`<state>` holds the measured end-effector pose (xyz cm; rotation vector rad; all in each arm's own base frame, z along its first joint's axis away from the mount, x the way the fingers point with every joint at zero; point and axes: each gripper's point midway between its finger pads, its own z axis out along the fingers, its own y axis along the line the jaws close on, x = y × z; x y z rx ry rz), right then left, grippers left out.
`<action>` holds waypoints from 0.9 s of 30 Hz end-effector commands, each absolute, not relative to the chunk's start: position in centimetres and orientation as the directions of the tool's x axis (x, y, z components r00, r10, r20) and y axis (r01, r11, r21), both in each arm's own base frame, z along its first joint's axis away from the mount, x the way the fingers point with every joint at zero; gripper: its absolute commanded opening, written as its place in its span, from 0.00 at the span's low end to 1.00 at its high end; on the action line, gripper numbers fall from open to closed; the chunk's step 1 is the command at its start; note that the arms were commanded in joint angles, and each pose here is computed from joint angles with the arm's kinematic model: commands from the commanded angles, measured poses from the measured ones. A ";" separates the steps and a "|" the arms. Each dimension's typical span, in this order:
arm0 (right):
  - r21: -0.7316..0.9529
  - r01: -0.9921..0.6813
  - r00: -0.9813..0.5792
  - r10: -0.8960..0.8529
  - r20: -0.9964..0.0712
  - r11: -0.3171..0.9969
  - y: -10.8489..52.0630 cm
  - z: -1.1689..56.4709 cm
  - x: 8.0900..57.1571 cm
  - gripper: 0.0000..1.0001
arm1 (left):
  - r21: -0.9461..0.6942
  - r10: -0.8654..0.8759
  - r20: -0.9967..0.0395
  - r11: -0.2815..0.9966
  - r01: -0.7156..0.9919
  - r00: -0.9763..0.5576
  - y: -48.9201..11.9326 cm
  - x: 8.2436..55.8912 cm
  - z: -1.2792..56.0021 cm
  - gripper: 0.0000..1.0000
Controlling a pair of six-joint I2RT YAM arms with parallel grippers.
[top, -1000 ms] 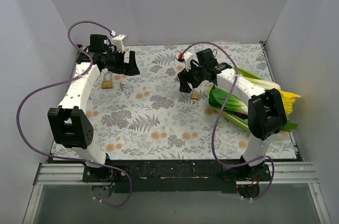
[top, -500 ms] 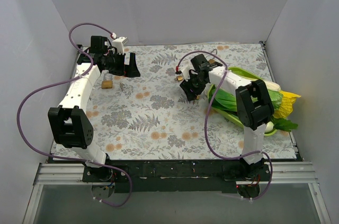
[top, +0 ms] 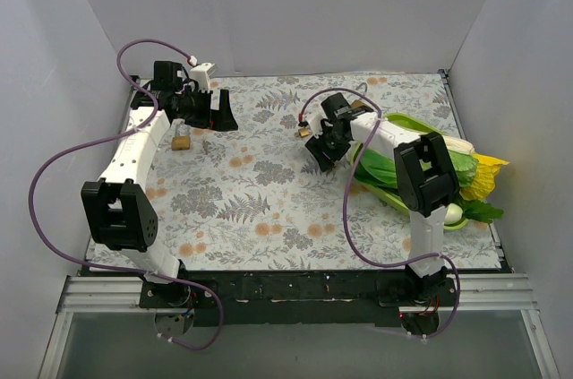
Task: Lock with the key
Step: Pick up the lock from the center of the board.
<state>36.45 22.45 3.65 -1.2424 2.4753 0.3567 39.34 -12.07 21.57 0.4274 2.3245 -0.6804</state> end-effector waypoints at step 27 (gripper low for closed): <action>-0.064 -0.906 -0.277 -0.699 -0.660 0.419 28.9 11.0 34.4 0.67 | -0.366 0.091 -0.712 0.798 0.479 -0.696 -12.4 38.2 23.2 0.98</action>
